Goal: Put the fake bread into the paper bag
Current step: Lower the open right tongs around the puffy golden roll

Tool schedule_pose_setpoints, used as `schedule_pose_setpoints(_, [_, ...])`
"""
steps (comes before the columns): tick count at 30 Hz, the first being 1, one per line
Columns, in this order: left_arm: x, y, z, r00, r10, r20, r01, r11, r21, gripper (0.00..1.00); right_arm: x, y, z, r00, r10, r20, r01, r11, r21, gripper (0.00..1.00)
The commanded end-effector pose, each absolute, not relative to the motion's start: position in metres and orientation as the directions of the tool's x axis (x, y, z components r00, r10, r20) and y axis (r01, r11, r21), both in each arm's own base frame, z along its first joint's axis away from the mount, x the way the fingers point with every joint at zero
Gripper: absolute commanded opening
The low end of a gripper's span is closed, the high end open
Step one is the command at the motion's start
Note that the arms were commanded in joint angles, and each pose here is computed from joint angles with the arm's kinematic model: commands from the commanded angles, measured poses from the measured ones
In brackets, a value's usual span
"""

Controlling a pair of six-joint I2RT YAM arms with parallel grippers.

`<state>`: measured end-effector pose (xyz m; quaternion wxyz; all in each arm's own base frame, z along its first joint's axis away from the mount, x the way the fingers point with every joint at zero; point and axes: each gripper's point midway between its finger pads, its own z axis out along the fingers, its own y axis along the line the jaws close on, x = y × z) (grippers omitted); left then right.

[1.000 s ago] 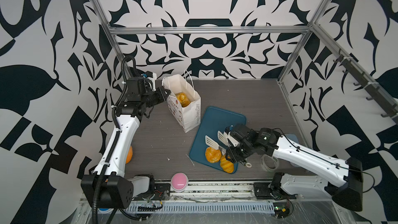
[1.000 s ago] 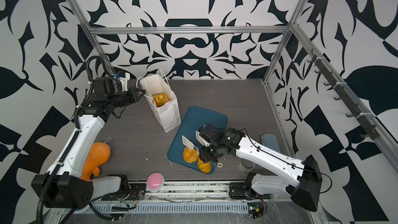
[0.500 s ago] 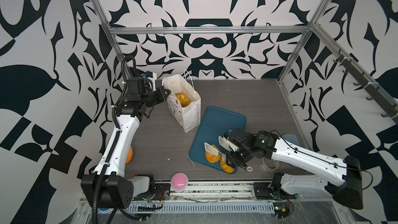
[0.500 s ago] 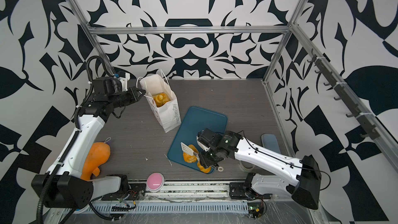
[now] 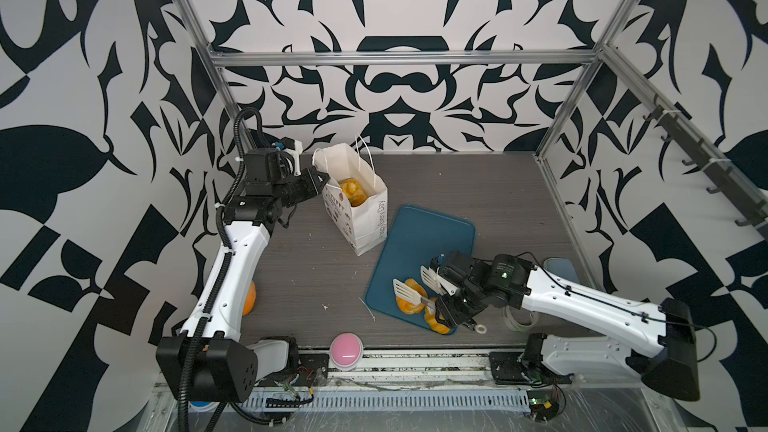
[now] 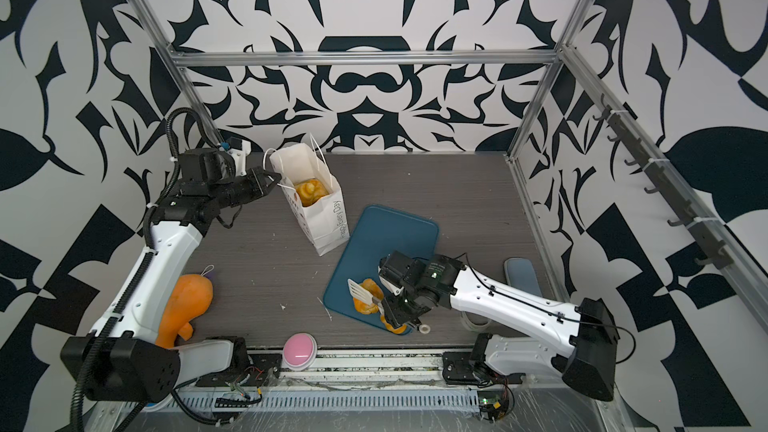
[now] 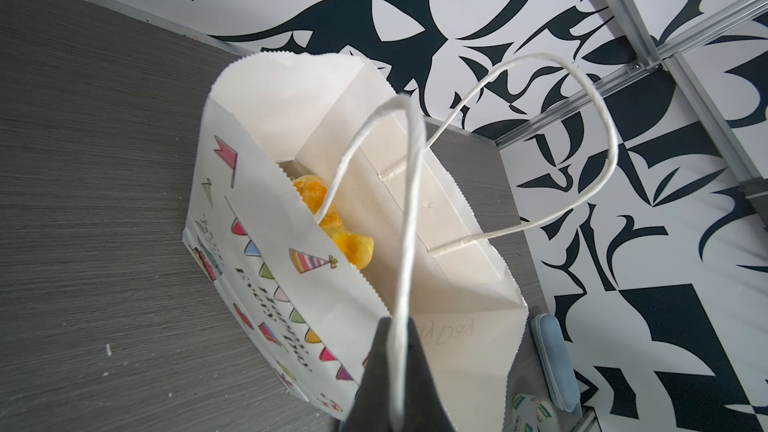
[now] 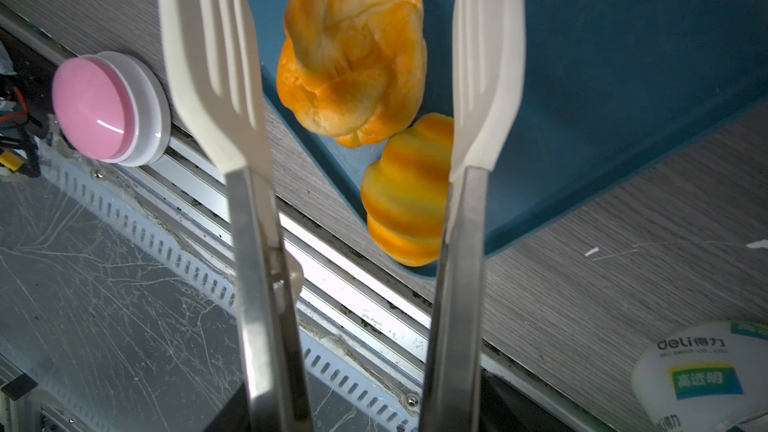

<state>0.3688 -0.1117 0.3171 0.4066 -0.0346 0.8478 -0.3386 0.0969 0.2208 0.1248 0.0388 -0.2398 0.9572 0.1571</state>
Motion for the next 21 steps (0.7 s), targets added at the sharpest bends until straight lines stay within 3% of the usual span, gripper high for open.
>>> schedule_pose_setpoints(1, [0.368, -0.1131, 0.3088, -0.684, -0.335, -0.648, 0.21, 0.761, -0.614, 0.0, 0.0926, 0.2179, 0.1212, -0.884, -0.447, -0.133, -0.466, 0.84, 0.278, 0.58])
schedule_pose_setpoints(21, [0.3675, -0.1132, 0.3093, -0.684, -0.334, -0.649, 0.211, 0.76, -0.614, 0.0, 0.0881, 0.2252, 0.1113, -0.877, -0.469, -0.103, -0.478, 0.835, 0.271, 0.58])
